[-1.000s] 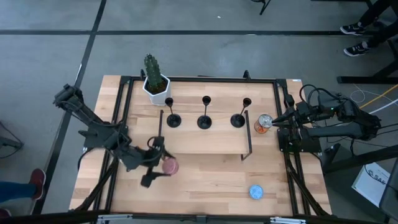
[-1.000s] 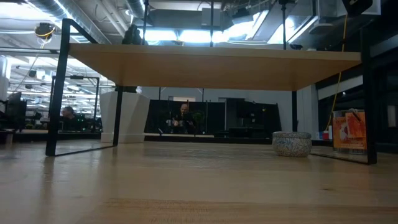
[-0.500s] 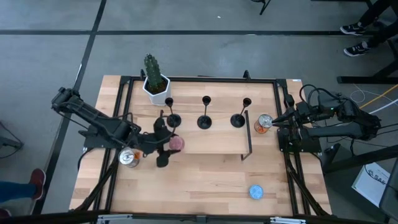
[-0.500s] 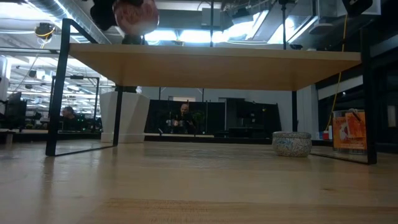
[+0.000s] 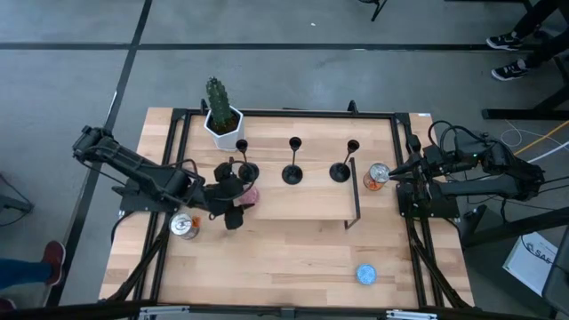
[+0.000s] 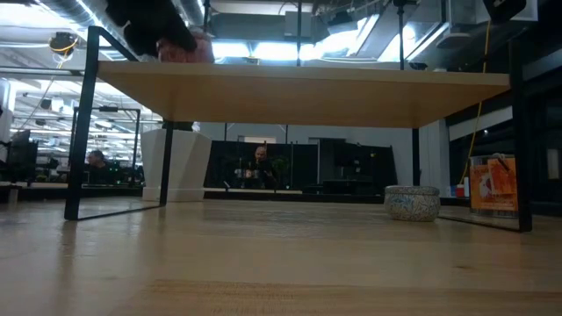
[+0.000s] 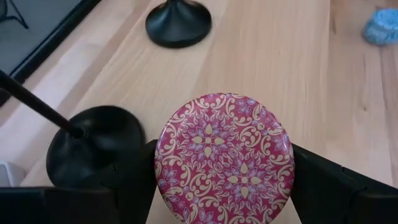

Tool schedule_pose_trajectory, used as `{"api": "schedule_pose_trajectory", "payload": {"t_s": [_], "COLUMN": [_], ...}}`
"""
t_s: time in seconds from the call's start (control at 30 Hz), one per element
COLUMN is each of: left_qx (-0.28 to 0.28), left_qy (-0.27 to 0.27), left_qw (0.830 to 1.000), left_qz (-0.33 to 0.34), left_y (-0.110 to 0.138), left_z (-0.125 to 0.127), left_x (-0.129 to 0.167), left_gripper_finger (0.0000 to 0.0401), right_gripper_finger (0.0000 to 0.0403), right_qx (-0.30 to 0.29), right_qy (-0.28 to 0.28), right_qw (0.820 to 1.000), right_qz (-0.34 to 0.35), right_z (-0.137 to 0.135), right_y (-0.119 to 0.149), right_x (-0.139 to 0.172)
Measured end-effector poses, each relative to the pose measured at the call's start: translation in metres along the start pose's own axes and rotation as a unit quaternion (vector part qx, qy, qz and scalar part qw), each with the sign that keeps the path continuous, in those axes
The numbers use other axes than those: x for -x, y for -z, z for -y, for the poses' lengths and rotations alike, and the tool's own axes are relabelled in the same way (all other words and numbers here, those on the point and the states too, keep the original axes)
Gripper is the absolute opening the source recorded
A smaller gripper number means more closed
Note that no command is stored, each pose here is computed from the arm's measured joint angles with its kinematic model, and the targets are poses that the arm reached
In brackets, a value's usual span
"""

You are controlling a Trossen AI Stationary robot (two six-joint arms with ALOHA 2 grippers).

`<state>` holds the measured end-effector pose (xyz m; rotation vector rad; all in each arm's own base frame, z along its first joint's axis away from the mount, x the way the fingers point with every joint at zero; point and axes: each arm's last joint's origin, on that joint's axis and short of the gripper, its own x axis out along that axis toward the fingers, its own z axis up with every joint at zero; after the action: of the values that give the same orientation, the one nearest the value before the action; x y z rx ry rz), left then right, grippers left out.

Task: Pick & Place candle stick holders
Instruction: Put the red scented candle on the shelf

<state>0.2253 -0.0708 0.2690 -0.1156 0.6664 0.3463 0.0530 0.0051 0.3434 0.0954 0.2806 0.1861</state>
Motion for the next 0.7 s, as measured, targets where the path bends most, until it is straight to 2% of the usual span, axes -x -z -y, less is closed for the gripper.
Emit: {"api": "schedule_pose_trajectory", "payload": {"t_s": [0.4,0.7], "left_qx": [-0.025,-0.017], "left_qy": [0.001,-0.008], "left_qw": [1.0,1.0], "left_qz": [-0.015,-0.012], "left_y": [0.0012,0.0011], "left_z": [-0.003,-0.0036], "left_x": [-0.0015,-0.0015], "left_gripper_finger": [0.0298,0.0337], "right_gripper_finger": [0.0053,0.0053], "right_qx": [0.0,0.0], "right_qy": [0.0,0.0], "right_qw": [1.0,1.0], "right_qz": [0.0,0.0], "right_z": [0.0,0.0], "right_y": [0.0,0.0], "right_x": [0.0,0.0]}}
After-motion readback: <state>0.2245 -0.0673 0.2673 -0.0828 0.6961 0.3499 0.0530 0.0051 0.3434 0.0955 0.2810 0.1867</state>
